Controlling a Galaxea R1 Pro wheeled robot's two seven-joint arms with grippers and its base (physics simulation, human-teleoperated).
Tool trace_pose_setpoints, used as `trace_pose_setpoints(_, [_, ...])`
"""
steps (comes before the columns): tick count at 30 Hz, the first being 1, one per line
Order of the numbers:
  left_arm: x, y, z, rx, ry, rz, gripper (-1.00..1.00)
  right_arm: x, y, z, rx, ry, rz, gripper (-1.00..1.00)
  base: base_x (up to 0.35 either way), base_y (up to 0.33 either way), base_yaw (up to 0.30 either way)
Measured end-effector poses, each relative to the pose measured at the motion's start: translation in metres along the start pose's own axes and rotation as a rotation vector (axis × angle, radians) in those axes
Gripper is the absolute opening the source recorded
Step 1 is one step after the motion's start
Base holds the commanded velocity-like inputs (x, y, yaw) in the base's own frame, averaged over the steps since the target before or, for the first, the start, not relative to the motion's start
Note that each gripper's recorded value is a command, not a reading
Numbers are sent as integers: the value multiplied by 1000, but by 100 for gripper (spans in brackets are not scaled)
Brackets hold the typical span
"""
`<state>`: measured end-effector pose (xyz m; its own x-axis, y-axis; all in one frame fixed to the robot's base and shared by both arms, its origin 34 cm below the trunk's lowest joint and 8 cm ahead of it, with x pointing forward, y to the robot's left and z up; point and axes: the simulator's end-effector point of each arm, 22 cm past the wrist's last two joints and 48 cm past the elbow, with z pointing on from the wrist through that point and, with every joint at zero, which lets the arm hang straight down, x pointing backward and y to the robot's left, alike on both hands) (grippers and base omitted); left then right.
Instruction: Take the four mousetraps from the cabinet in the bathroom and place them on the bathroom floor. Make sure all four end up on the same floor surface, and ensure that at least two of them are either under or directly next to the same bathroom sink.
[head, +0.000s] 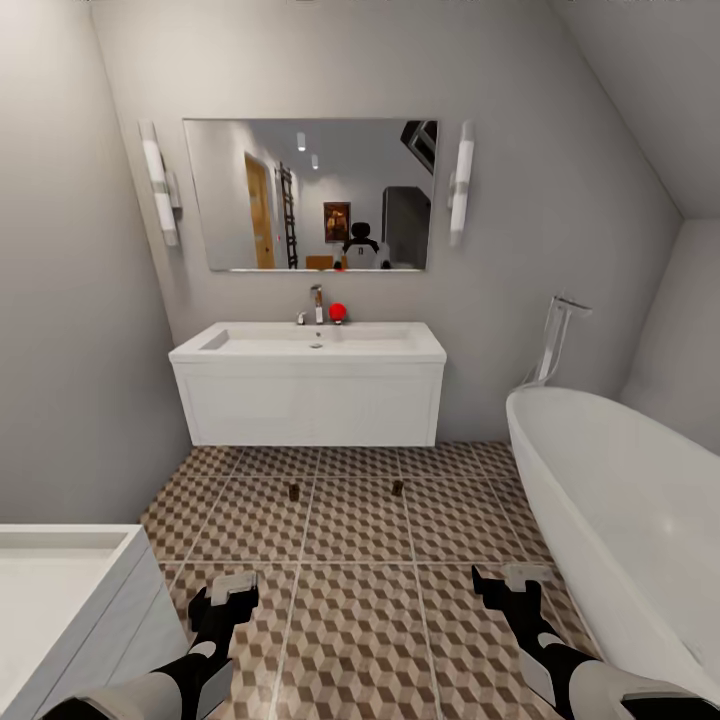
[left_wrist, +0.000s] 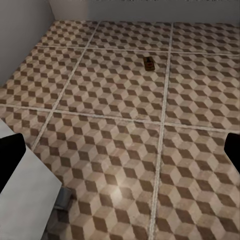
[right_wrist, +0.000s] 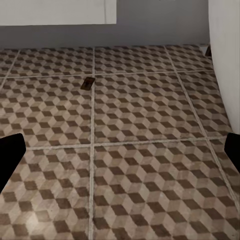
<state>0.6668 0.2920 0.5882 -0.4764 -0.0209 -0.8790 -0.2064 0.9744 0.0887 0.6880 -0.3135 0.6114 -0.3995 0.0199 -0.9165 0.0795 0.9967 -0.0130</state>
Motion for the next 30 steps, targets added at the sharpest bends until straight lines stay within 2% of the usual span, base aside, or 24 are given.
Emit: trace_pose_setpoints(30, [-50, 4, -22, 0, 1, 0, 100, -51, 1, -18, -5, 2, -8, 100, 0, 0, 0])
